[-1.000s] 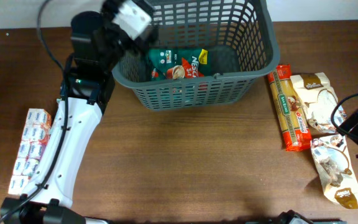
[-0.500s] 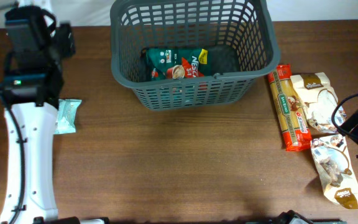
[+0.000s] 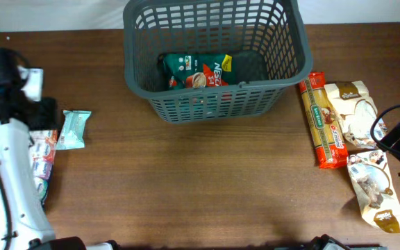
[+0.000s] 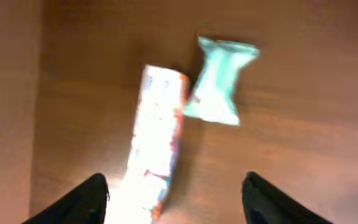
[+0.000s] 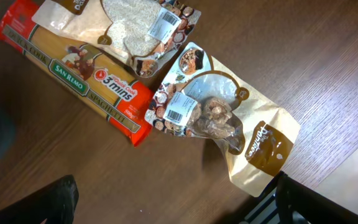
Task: Pack container
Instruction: 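Move the left gripper to the white-and-red boxes and grasp them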
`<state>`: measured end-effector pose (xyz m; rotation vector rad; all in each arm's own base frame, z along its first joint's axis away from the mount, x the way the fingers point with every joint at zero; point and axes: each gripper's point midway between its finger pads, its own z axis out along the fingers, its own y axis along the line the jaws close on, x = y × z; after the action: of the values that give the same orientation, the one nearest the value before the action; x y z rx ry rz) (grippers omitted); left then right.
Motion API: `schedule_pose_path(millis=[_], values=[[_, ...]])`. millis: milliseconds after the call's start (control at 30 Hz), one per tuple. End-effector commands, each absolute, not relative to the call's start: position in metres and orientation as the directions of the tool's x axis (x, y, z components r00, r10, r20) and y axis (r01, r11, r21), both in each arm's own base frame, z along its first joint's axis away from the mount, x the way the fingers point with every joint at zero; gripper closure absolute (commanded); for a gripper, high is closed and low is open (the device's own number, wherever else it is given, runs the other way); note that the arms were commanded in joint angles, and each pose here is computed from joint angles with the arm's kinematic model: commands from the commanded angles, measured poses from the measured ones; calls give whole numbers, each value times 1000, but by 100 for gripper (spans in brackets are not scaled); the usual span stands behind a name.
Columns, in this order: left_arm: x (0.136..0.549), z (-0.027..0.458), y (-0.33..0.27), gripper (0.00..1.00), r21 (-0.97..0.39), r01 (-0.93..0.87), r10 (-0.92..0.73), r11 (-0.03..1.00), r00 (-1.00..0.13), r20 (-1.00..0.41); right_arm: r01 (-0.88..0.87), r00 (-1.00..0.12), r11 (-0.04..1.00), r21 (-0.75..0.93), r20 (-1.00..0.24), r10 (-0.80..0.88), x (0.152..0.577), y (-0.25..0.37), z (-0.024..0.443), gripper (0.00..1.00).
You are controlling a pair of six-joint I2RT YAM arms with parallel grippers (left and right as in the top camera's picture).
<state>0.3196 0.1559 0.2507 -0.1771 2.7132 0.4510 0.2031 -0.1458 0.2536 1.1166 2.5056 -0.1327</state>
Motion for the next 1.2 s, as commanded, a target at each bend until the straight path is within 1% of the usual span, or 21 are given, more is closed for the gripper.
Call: schedule_pose_path(millis=[0, 67, 133, 267, 333, 433, 467, 500, 567, 733, 800, 833, 867, 900, 1033, 1167], values=[[323, 242, 172, 38, 262, -174, -52, 949, -908, -417, 734, -602, 676, 63, -401, 690, 202, -149, 256, 1], [332, 230, 173, 38, 234, -121, -7, 965, -900, -435, 734, -602, 676, 63, -401, 691, 202, -149, 256, 1], [337, 211, 177, 37, 248, -81, 32, 965, -907, -420, 734, -602, 676, 63, -401, 691, 202, -149, 256, 1], [335, 167, 174, 32, 275, 75, 167, 958, -929, -330, 734, -602, 676, 63, -401, 691, 202, -149, 256, 1], [332, 147, 172, 31, 289, 188, 269, 939, -924, -272, 734, -602, 676, 63, -401, 691, 202, -149, 256, 1], [328, 128, 174, 30, 312, 312, 381, 898, -904, -195, 734, -602, 676, 63, -401, 691, 202, -149, 256, 1], [328, 124, 179, 30, 331, 322, 392, 887, -904, -170, 734, -602, 676, 63, -401, 691, 202, -149, 256, 1], [330, 120, 189, 28, 361, 310, 382, 879, -913, -146, 734, -602, 676, 63, -401, 691, 202, -149, 256, 1], [330, 113, 198, 27, 362, 296, 365, 884, -921, -137, 734, -602, 676, 63, -401, 691, 202, -149, 256, 1], [317, 90, 220, 27, 314, 250, 297, 916, -948, -114, 734, -602, 676, 63, -400, 691, 202, -149, 256, 1], [312, 83, 226, 24, 294, 228, 270, 928, -956, -112, 734, -602, 676, 63, -400, 691, 202, -149, 256, 1], [310, 82, 228, 16, 283, 210, 252, 936, -960, -121, 734, -602, 676, 63, -400, 691, 202, -149, 256, 1], [308, 81, 231, 5, 274, 183, 226, 944, -965, -132, 734, -602, 676, 63, -400, 691, 202, -149, 256, 1], [306, 81, 233, 3, 266, 159, 202, 951, -969, -143, 734, -602, 676, 63, -400, 691, 202, -149, 256, 1], [301, 80, 239, 2, 231, 114, 157, 966, -972, -177, 734, -602, 676, 63, -400, 691, 202, -149, 256, 1], [297, 69, 234, 2, 173, 103, 139, 980, -967, -214, 734, -602, 676, 63, -400, 691, 202, -149, 256, 1]])
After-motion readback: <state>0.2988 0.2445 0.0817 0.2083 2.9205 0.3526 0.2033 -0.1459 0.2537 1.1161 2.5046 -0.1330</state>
